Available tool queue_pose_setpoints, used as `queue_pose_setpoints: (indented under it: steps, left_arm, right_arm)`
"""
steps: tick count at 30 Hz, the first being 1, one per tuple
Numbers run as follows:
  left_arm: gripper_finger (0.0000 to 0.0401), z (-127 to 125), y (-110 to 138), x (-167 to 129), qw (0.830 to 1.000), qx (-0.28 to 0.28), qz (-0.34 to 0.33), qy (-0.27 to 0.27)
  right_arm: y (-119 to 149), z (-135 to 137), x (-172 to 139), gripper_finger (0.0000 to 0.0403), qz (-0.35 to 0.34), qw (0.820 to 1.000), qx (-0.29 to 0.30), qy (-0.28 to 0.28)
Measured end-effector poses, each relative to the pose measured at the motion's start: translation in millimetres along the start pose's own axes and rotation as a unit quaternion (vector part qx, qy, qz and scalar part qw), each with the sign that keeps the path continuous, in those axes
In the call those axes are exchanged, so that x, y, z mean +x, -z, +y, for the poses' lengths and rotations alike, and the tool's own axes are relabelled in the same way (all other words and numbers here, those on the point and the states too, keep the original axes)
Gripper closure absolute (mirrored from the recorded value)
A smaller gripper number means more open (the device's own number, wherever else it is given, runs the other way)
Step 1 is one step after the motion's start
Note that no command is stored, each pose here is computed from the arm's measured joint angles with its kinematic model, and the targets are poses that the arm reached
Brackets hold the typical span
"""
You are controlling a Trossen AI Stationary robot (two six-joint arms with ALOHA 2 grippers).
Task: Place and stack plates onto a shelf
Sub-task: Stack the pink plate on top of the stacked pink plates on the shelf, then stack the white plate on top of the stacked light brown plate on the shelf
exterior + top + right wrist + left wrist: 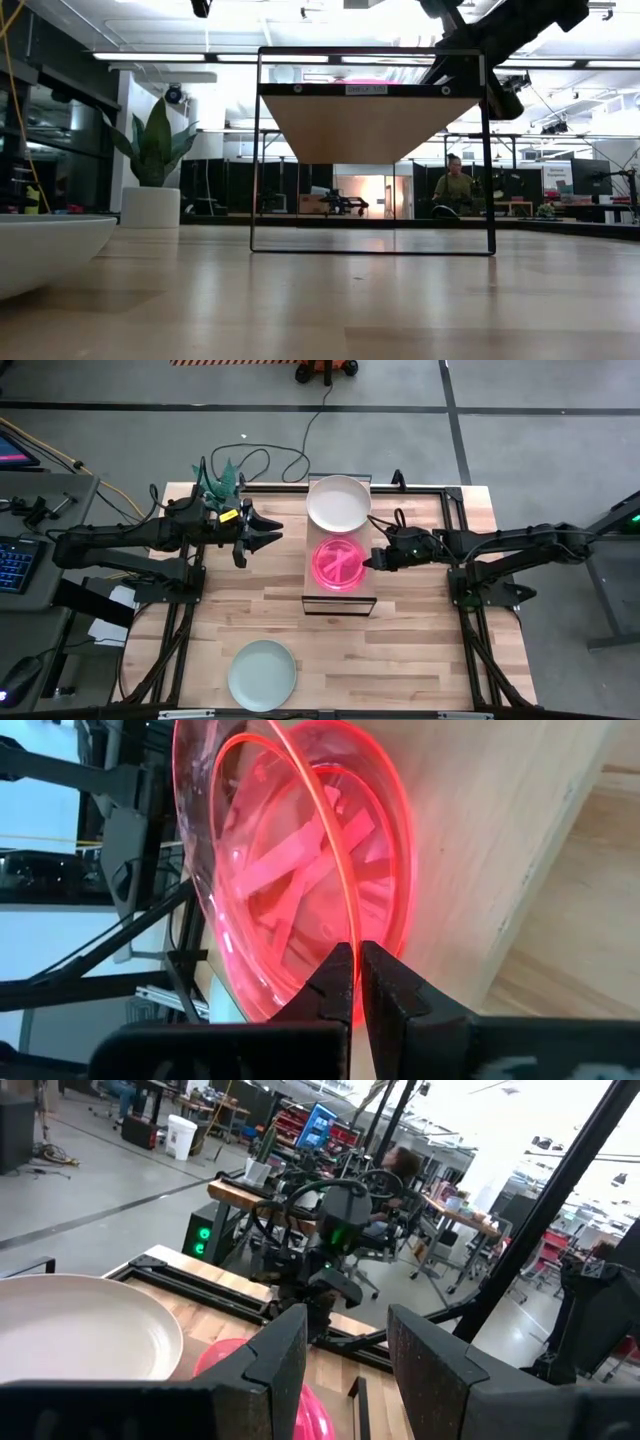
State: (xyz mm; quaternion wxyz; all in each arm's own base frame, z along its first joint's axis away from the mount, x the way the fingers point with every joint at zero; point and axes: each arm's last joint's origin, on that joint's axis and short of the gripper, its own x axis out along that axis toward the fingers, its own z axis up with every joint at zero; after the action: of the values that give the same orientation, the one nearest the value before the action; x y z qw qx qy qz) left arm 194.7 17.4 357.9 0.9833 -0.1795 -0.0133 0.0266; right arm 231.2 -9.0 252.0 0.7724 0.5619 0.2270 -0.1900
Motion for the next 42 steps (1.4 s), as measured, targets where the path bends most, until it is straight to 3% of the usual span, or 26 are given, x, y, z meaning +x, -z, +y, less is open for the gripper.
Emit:
queue_pose_setpoints:
  steps: [6, 19, 30, 34, 38, 42]
  left_arm:
    - [0.0272, 0.0, 0.0, 0.0, 1.000, 0.000, 0.000, 0.000]
    - [0.0272, 0.0, 0.0, 0.0, 1.000, 0.000, 0.000, 0.000]
    - [0.0272, 0.0, 0.0, 0.0, 1.000, 0.000, 0.000, -0.001]
    - [0.0272, 0.5, -0.2, 0.0, 1.000, -0.001, -0.003, -0.008]
    - [0.0272, 0.5, -0.2, 0.0, 1.000, -0.001, -0.004, -0.009]
    - [0.0272, 0.5, -0.2, 0.0, 1.000, -0.001, -0.003, -0.009]
  right_arm:
    - [0.0, 0.1, 0.0, 0.0386, 0.000, 1.000, -0.008, -0.001]
    - [-8.3, 3.4, -17.8, 0.0250, -0.025, 0.998, -0.044, -0.029]
    - [-15.7, 7.3, -37.8, 0.0231, -0.057, 0.994, -0.072, -0.065]
    - [-20.8, 20.6, -41.3, 0.0231, -0.098, 0.979, -0.126, -0.127]
    - [-26.2, 35.8, -48.3, 0.0231, -0.152, 0.951, -0.182, -0.197]
    - [-29.0, 44.1, -53.7, 0.0231, -0.189, 0.927, -0.224, -0.232]
